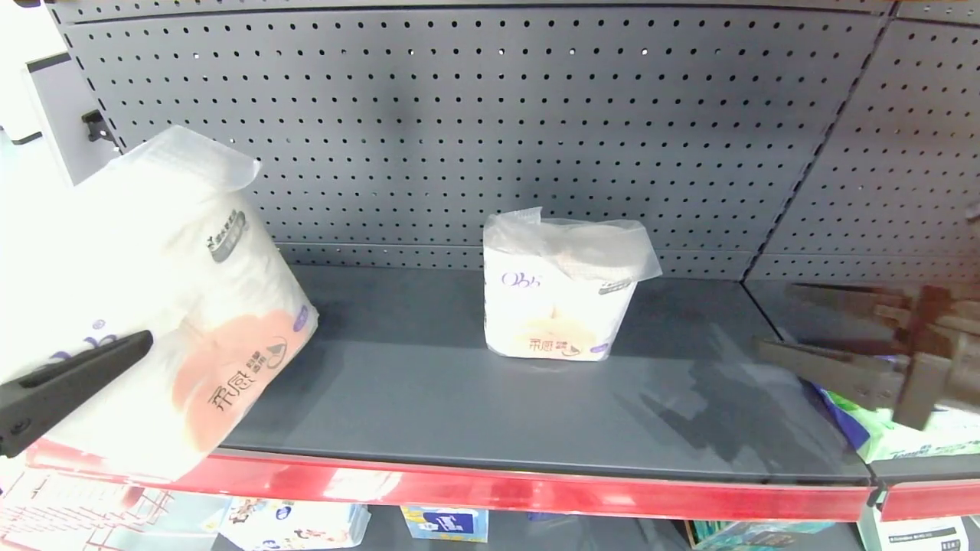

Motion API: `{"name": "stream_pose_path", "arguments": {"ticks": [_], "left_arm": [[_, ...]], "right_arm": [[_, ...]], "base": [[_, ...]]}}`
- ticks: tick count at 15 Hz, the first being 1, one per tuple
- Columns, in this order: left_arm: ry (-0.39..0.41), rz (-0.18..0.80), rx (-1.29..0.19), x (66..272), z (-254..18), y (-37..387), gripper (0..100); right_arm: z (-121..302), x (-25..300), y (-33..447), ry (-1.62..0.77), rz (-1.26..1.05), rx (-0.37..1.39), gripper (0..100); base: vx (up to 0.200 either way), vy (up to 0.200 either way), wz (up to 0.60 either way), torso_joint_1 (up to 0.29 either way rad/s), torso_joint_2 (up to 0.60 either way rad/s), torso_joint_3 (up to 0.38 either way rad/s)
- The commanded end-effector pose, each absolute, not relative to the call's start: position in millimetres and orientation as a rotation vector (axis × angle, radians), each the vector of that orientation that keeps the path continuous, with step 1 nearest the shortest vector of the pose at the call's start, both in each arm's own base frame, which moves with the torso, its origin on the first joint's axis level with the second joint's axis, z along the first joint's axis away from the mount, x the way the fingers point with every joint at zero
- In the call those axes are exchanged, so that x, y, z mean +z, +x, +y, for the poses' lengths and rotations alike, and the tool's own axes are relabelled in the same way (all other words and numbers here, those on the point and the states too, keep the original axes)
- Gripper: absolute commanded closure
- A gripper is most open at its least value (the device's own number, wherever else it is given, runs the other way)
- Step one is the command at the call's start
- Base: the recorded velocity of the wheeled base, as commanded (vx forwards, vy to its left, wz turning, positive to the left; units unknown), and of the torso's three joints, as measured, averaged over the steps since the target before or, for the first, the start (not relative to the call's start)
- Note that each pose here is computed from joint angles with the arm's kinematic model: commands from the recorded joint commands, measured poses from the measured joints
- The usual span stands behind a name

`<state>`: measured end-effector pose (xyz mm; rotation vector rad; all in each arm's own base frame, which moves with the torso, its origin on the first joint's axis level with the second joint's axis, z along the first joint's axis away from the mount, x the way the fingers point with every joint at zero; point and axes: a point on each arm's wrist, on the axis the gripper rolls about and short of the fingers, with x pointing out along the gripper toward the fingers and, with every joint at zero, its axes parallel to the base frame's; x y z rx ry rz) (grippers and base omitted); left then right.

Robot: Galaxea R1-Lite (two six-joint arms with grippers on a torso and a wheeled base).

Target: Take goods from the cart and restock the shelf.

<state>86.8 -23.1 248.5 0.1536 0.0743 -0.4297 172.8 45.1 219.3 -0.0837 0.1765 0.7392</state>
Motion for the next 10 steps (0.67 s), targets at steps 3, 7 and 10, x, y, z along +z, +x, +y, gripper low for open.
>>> {"name": "stream_pose_path", "arguments": {"ticks": [3, 7, 10], "left_arm": [[0.145, 0.104, -0.435, 245.5, -24.5, 93.2, 100], [0.135, 0.107, -0.43, 245.5, -24.3, 93.3, 100], [0.136, 0.111, -0.43, 245.6, -24.6, 95.1, 100]], "right_arm": [[70.0, 183.6, 264.2, -0.106, 0.215, 0.933, 0], [84.5, 182.9, 291.2, -0.105, 0.2, 1.005, 0], [88.3, 175.8, 303.7, -0.137, 0.192, 1.03, 0]], "base": [[0.0, 0.0, 0.0, 0.0, 0.0, 0.0], [0.0, 0.0, 0.0, 0.0, 0.0, 0.0], [0.0, 0.0, 0.0, 0.0, 0.0, 0.0]]}}
